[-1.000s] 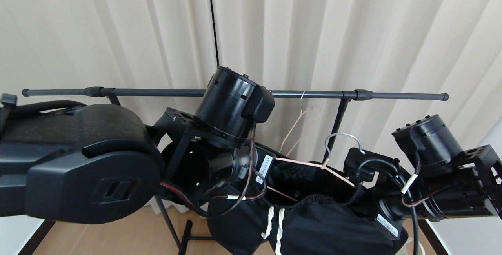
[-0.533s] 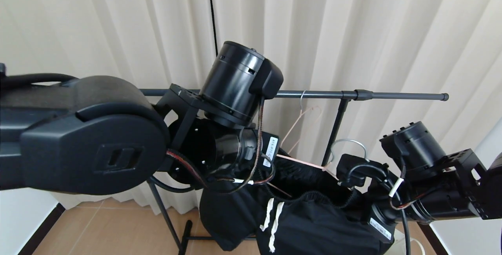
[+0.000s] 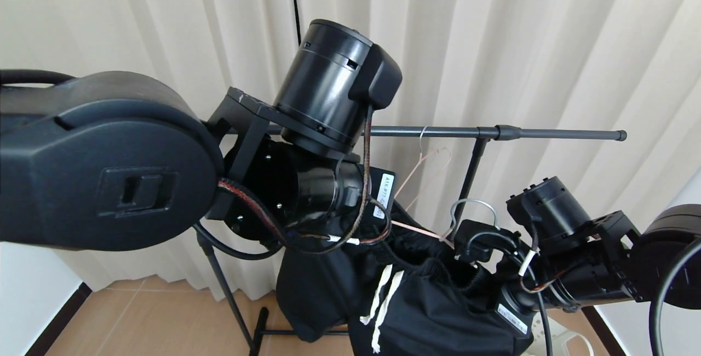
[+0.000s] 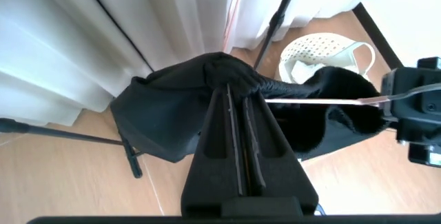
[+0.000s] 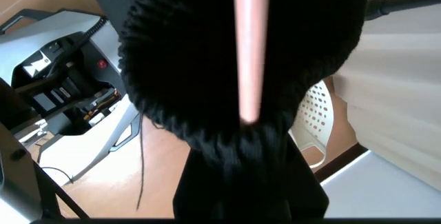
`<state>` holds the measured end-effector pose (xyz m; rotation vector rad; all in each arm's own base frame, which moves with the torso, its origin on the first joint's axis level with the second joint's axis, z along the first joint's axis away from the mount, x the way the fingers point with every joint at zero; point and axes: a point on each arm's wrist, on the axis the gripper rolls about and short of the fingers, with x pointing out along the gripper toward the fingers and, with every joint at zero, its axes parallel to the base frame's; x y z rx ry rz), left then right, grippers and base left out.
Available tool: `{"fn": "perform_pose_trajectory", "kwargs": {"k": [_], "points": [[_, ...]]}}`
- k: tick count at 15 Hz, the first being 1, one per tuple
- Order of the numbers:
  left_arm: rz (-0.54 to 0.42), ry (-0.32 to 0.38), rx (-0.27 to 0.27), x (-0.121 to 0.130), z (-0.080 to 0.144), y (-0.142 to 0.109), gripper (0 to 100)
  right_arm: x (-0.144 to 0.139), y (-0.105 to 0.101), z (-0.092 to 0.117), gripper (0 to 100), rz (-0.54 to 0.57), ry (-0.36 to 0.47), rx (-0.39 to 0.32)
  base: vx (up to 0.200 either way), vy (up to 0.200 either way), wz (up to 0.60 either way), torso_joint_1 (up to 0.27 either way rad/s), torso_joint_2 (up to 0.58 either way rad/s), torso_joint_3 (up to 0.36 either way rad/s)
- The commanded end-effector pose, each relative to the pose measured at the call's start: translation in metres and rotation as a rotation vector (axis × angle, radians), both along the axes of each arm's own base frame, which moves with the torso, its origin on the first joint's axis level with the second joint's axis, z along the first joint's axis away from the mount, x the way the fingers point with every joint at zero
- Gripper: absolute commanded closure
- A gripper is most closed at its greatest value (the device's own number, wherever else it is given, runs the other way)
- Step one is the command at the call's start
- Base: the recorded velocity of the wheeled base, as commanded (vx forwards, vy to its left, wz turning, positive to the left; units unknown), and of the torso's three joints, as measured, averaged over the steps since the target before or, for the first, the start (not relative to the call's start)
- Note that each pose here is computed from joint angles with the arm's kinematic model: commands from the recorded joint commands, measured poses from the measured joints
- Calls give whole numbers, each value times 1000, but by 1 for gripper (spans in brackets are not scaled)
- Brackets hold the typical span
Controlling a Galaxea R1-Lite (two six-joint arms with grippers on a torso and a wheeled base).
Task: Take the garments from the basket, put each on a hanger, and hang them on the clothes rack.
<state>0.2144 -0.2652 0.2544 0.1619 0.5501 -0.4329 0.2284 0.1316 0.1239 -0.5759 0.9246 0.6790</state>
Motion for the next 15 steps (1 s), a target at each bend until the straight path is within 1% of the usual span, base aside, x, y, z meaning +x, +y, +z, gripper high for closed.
{"fn": "perform_pose_trajectory", "kwargs": {"k": [1,2,3,4,7,10,11,12,13,14,15], "points": [[-9,16,21,-2,-8,-3,100,-1,2,2,100,3,-21,38,0,0,0,0,0,0],[-10,28,41,-1,-15,-5,100,-5,0,6,100,11,-41,67,0,0,0,0,0,0],[-9,30,44,-1,-16,-5,100,-7,-1,7,100,13,-45,72,0,0,0,0,0,0],[11,22,69,-1,-19,-4,100,-15,-4,11,100,3,-59,144,0,0,0,0,0,0],[13,13,93,-6,-22,-5,100,-24,-8,6,100,-28,-70,232,0,0,0,0,0,0],[-11,14,121,-18,-24,3,100,-33,-12,-3,100,-25,-97,394,0,0,0,0,0,0],[-12,12,120,-20,-22,6,100,-35,-13,-6,100,-29,-106,439,0,0,0,0,0,0],[-10,11,118,-20,-21,8,100,-34,-12,-6,100,-33,-135,504,0,0,0,0,0,0],[-11,4,111,-22,-18,11,100,-34,-12,-4,100,-31,-167,543,0,0,0,0,0,0],[-11,1,106,-23,-16,11,100,-34,-12,-3,100,-34,-179,560,0,0,0,0,0,0],[-11,-5,99,-23,-15,12,100,-35,-12,-2,100,-38,-180,594,0,0,0,0,0,0]]}}
